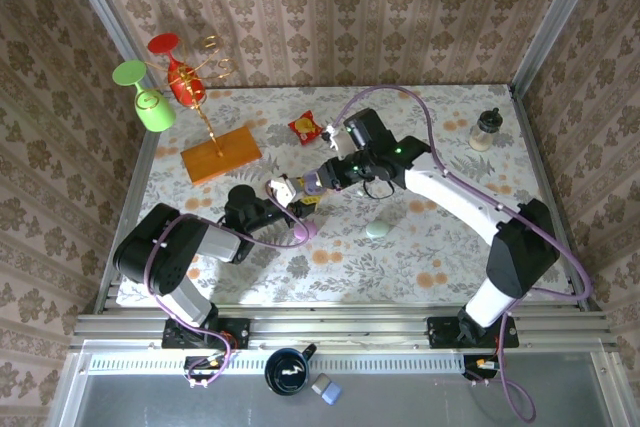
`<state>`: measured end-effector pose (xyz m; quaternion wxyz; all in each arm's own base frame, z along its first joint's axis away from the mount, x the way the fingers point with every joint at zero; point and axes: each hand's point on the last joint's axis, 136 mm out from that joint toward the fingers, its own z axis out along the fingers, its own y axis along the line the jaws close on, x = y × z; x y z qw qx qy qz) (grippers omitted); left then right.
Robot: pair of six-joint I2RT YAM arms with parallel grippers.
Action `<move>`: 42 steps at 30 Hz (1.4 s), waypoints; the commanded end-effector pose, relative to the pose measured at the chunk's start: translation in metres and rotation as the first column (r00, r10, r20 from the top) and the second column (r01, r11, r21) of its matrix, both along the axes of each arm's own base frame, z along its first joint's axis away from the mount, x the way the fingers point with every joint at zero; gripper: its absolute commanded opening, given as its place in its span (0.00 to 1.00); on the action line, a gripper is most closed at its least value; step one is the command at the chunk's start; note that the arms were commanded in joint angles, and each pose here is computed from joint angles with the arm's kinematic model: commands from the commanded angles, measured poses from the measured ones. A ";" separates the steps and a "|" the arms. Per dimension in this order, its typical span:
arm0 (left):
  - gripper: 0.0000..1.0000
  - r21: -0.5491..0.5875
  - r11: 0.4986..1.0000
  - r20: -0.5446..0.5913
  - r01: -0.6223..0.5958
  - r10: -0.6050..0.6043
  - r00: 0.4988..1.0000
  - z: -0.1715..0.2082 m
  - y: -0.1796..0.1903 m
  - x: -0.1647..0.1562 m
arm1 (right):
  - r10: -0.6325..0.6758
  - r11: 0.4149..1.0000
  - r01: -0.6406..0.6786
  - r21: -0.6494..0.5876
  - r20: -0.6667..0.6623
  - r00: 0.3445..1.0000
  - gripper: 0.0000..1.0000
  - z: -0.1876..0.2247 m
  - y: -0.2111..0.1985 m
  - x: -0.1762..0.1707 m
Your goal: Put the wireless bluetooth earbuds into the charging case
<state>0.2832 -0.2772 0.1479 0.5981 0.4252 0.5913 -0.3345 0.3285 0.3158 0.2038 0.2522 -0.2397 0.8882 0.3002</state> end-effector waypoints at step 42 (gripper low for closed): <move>0.26 -0.027 1.000 0.038 -0.003 0.004 0.999 0.014 0.001 0.001 | 0.004 0.995 -0.004 0.100 -0.004 1.000 0.35 0.015 0.020 -0.005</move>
